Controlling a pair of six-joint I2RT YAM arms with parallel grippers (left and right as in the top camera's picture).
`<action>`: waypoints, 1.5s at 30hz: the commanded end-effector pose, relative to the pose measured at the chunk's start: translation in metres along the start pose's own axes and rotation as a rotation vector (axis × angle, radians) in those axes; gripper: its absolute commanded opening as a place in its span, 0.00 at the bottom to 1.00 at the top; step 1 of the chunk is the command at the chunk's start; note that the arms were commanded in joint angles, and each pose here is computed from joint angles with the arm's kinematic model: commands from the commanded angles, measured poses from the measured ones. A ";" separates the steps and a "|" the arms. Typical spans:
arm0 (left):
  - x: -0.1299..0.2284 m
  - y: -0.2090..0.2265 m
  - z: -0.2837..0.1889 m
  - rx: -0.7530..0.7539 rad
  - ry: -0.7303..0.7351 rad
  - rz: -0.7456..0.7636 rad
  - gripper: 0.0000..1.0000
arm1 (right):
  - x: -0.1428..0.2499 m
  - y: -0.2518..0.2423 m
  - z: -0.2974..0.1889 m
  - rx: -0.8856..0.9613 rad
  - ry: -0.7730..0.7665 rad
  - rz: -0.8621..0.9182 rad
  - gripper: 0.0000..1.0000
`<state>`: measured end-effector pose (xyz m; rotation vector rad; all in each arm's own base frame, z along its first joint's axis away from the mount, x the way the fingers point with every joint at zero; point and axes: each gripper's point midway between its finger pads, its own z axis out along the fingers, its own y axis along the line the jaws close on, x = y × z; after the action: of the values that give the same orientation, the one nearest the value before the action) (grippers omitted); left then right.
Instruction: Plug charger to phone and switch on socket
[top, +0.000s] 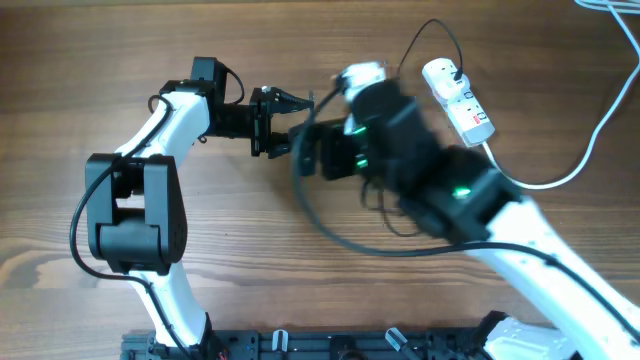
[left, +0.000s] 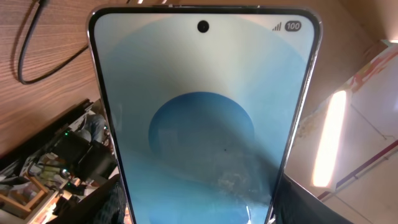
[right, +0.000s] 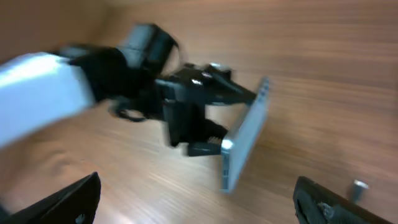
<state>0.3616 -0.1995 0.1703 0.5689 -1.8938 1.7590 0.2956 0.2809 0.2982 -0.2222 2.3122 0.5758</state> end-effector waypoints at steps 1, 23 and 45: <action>0.017 -0.021 -0.004 0.046 0.031 0.052 0.61 | -0.007 -0.023 0.022 0.309 -0.151 0.016 0.99; 0.017 -0.021 -0.004 0.045 0.032 0.009 0.61 | 0.030 -0.028 0.097 0.388 -0.062 0.022 0.61; 0.017 -0.021 -0.004 0.045 0.032 0.009 0.62 | 0.035 -0.021 0.100 0.344 -0.027 0.008 0.05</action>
<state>0.3630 -0.1968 0.1701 0.6127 -1.8688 1.7361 0.3382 0.3019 0.2020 -0.0443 2.3411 0.1410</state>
